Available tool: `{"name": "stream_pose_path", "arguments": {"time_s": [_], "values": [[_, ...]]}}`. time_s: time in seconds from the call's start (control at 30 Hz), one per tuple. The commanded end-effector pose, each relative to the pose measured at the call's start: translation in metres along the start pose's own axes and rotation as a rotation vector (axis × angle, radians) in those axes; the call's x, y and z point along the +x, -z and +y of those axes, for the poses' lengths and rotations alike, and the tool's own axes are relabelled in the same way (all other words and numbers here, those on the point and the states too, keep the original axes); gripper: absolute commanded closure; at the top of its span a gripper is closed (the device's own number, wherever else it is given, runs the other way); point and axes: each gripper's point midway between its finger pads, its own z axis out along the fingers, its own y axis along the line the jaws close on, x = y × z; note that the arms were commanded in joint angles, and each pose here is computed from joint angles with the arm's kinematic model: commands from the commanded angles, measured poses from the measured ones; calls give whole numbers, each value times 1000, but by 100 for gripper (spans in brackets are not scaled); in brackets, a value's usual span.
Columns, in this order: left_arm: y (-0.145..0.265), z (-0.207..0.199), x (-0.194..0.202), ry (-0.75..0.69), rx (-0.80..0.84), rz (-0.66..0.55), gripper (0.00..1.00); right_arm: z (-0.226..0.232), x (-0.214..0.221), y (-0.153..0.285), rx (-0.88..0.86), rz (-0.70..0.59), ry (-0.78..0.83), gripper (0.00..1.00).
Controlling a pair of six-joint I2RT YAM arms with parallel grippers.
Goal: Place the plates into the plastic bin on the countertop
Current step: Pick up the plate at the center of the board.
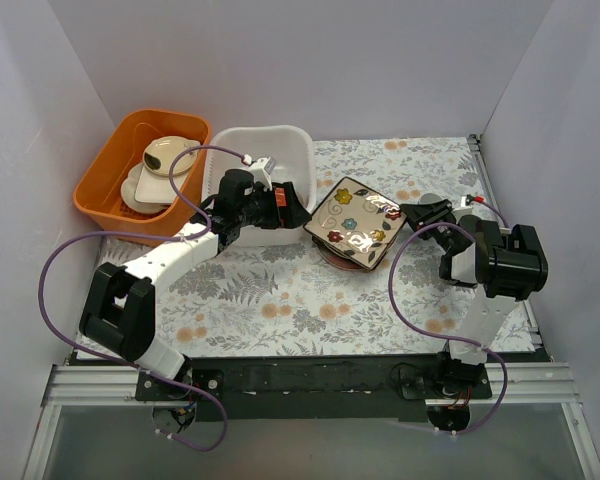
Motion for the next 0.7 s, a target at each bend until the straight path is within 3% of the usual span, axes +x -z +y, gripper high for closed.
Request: {"name": "stream_pose_path", "arguments": {"time_s": [0.0,0.13,0.27,0.67], "values": [[3,-1,6,6,8,18,2,44,-4,-8,-169,-23,146,61],[5,-2,5,4,7,13,2,37,-1,-7,-137,-14,147,73],[7,-2,6,4,4,11,2,35,1,-4,-126,-8,149,98],[27,-17,6,24,58,-25,2,53,0,20,-123,-5,168,99]]}}
